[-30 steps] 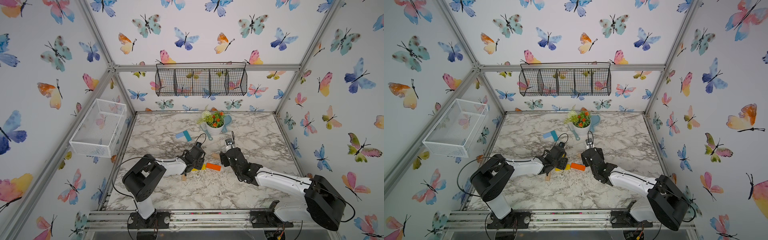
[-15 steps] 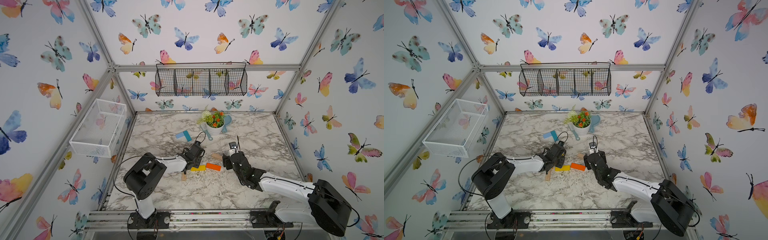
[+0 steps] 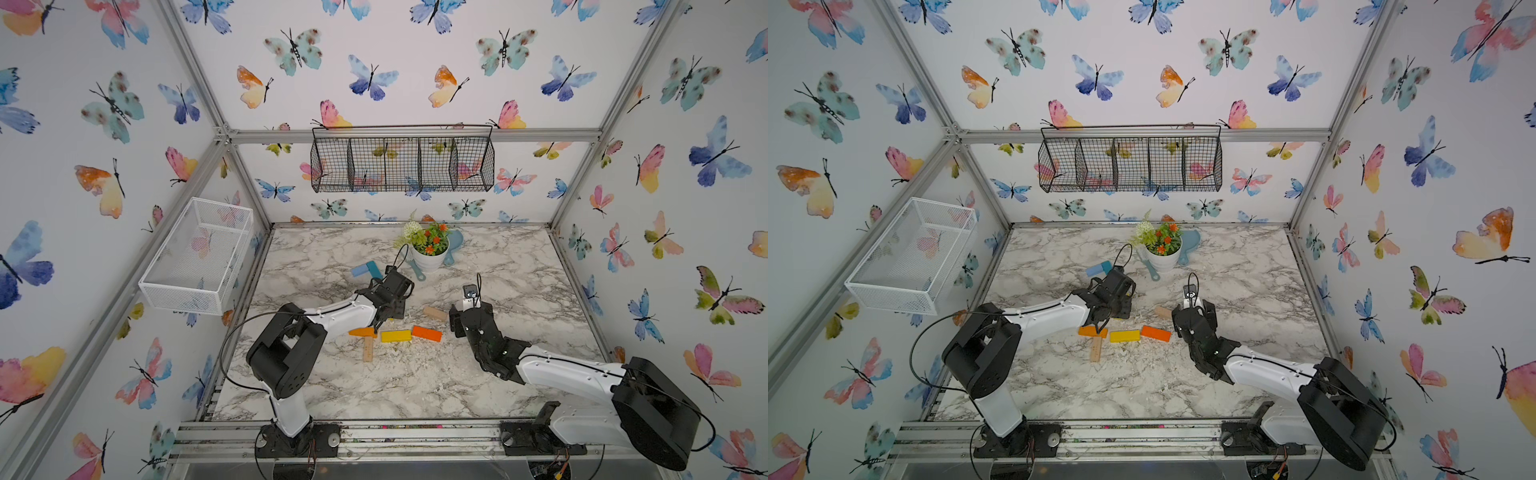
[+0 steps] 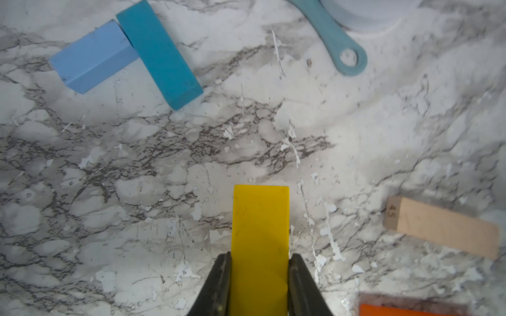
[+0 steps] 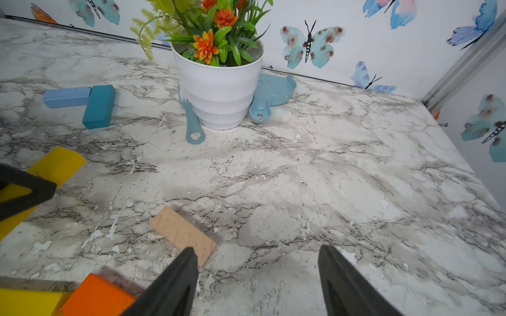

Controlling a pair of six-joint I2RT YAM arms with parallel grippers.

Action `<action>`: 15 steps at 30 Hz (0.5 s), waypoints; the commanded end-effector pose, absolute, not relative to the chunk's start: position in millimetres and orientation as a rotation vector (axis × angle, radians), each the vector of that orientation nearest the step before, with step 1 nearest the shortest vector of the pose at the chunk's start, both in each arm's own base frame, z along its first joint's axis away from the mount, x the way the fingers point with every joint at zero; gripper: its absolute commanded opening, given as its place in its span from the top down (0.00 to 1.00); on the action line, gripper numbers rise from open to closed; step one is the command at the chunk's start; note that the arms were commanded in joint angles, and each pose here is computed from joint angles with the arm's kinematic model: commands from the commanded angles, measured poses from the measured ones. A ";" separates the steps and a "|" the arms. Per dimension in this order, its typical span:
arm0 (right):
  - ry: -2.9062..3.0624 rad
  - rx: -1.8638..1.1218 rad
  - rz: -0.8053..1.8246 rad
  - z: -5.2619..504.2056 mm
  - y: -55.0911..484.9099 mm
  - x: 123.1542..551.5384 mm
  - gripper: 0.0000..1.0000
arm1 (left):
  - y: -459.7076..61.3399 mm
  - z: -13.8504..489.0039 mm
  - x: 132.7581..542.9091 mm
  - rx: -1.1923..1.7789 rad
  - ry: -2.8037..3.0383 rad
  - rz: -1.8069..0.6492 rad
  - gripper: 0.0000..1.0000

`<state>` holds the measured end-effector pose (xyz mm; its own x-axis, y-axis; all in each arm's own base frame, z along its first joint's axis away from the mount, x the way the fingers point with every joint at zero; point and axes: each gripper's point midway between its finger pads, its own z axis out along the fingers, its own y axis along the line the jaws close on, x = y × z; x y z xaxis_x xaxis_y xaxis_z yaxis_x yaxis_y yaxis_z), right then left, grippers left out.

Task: Assemble a giraffe with building blocks
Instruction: Pick up the building block from the center of the board, then assemble the building block at the center of the board.

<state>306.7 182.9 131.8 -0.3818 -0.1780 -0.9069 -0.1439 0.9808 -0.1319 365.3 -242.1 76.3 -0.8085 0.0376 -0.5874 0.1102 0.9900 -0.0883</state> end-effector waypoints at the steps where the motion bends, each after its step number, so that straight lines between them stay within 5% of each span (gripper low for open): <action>1: 1.955 -0.204 -0.081 133.3 178.0 309.2 0.26 | -226.7 93.7 369.1 -0.246 2.568 -0.256 0.87; 15: 1.968 -0.206 -0.063 128.5 178.5 306.6 0.26 | -232.2 74.1 397.4 -0.511 2.536 -0.332 0.91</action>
